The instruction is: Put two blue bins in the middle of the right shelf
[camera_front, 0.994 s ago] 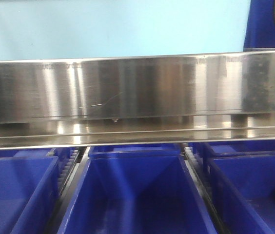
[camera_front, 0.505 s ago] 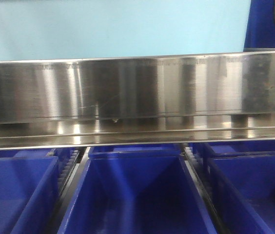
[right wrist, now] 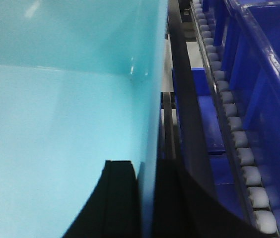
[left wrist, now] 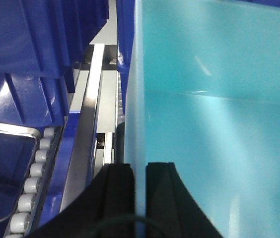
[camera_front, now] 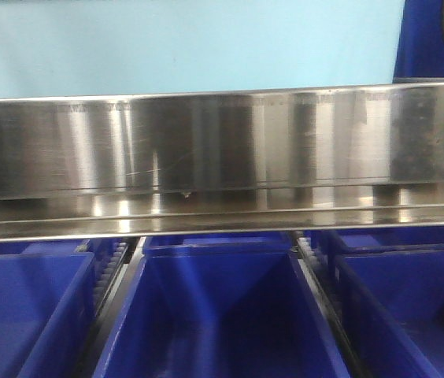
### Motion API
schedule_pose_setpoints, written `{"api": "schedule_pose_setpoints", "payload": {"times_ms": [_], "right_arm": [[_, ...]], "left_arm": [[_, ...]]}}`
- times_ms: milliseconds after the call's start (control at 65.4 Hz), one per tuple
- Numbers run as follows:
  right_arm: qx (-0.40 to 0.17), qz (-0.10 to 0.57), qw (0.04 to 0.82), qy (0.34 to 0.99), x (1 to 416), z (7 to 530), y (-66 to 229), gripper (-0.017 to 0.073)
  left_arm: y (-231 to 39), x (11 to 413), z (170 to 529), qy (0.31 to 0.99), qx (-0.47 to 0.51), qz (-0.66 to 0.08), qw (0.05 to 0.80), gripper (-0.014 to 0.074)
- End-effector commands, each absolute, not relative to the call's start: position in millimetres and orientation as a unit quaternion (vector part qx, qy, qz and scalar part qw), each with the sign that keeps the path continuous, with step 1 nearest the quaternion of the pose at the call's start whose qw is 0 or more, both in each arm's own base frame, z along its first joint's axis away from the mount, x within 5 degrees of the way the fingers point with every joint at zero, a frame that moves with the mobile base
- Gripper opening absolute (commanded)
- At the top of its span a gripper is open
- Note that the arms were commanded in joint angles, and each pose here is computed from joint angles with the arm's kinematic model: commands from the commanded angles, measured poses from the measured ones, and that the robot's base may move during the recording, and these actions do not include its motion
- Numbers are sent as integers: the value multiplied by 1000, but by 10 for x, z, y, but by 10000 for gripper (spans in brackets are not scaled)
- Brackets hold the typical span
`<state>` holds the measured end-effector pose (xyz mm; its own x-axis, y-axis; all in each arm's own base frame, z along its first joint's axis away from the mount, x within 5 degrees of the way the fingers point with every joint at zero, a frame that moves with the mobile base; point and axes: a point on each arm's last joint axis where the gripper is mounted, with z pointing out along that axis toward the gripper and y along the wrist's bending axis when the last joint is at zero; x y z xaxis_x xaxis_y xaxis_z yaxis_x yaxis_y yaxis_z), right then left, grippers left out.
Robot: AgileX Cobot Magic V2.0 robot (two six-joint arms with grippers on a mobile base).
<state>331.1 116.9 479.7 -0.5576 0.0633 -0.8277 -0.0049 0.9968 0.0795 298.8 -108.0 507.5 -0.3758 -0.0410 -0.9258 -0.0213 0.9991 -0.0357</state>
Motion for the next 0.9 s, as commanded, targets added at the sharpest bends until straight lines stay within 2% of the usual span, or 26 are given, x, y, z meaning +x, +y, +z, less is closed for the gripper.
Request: {"api": "schedule_pose_setpoints", "payload": {"times_ms": [0, 306, 612, 887], "right_arm": [[8, 51, 503, 863, 3216, 4959, 1155, -162], [3, 77, 558, 826, 3077, 5196, 1110, -162], [6, 71, 545, 835, 3088, 5155, 1109, -162], [13, 64, 497, 865, 3089, 5032, 1117, -162]], "left_arm": [[-1120, 2933, 5147, 822, -19, -44, 568, -111], [-1124, 2910, 5092, 840, -27, -51, 540, -111], [-1123, 2910, 5091, 840, -27, -50, 539, -111], [-1095, 2906, 4965, 871, -41, -22, 490, -111]]}}
